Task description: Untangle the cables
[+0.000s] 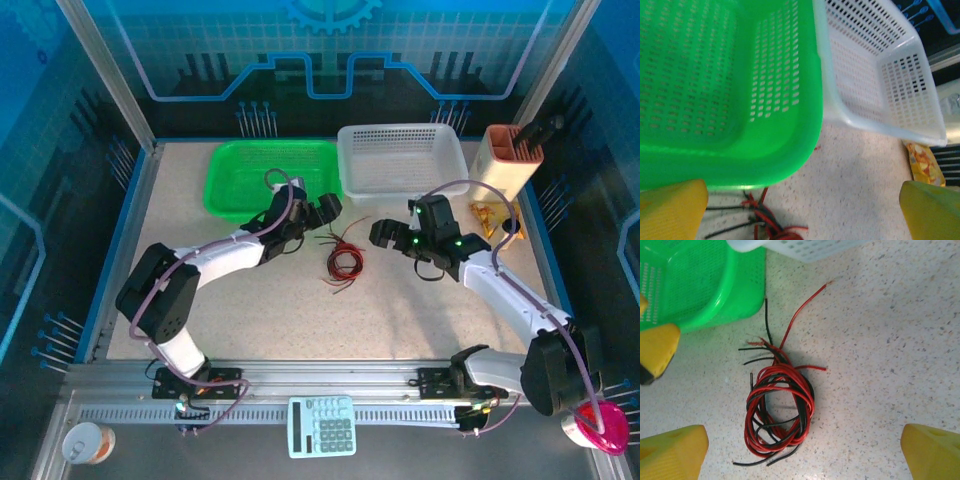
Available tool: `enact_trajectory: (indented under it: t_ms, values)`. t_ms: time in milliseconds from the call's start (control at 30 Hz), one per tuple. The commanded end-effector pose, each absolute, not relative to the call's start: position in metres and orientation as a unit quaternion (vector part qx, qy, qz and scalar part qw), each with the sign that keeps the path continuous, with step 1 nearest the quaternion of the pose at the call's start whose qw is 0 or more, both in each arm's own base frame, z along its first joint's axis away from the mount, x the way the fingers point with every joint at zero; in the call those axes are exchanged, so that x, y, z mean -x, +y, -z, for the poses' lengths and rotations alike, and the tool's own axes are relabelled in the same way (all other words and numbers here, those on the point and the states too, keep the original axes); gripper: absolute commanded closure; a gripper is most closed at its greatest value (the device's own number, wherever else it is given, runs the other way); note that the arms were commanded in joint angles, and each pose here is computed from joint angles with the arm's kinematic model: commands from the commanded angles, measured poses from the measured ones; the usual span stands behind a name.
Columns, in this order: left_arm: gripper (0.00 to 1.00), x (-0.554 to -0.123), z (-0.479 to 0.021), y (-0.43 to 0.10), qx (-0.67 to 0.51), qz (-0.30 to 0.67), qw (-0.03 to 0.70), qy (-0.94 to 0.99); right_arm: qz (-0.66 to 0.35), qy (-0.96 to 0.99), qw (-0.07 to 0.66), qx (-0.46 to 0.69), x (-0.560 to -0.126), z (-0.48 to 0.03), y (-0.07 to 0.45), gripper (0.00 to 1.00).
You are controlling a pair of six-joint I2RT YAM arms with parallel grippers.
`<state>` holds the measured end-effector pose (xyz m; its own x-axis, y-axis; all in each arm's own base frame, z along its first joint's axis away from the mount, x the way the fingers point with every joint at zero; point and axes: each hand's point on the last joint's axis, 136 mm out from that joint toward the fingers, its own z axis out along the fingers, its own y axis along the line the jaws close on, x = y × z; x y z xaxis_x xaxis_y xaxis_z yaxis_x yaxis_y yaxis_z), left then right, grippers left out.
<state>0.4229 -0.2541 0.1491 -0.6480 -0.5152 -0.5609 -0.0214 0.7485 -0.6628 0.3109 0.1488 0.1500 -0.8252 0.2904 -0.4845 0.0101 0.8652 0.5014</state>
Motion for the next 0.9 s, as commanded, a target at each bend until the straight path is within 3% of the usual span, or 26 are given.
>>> enact_trajectory:
  t_ms: [0,100,400,700,867]
  values:
    - [0.01,-0.448,-0.170,-0.248,0.160,0.300,0.438,0.832,-0.274,0.916,0.290,-0.038,-0.308,-0.155,0.158,0.00]
    - [0.01,-0.460,-0.168,-0.241,0.166,0.294,0.442,0.831,-0.275,0.923,0.268,-0.018,-0.304,-0.146,0.163,0.01]
    - [0.01,-0.477,-0.176,-0.195,0.174,0.266,0.461,0.829,-0.289,0.937,0.195,0.022,-0.304,-0.110,0.188,0.19]
    - [0.01,-0.460,-0.228,-0.200,0.120,0.292,0.464,0.828,-0.260,0.946,0.191,0.038,-0.316,-0.099,0.207,0.24]
    - [0.01,-0.428,-0.241,-0.195,0.119,0.309,0.442,0.834,-0.225,0.956,0.180,0.052,-0.317,-0.083,0.215,0.36]
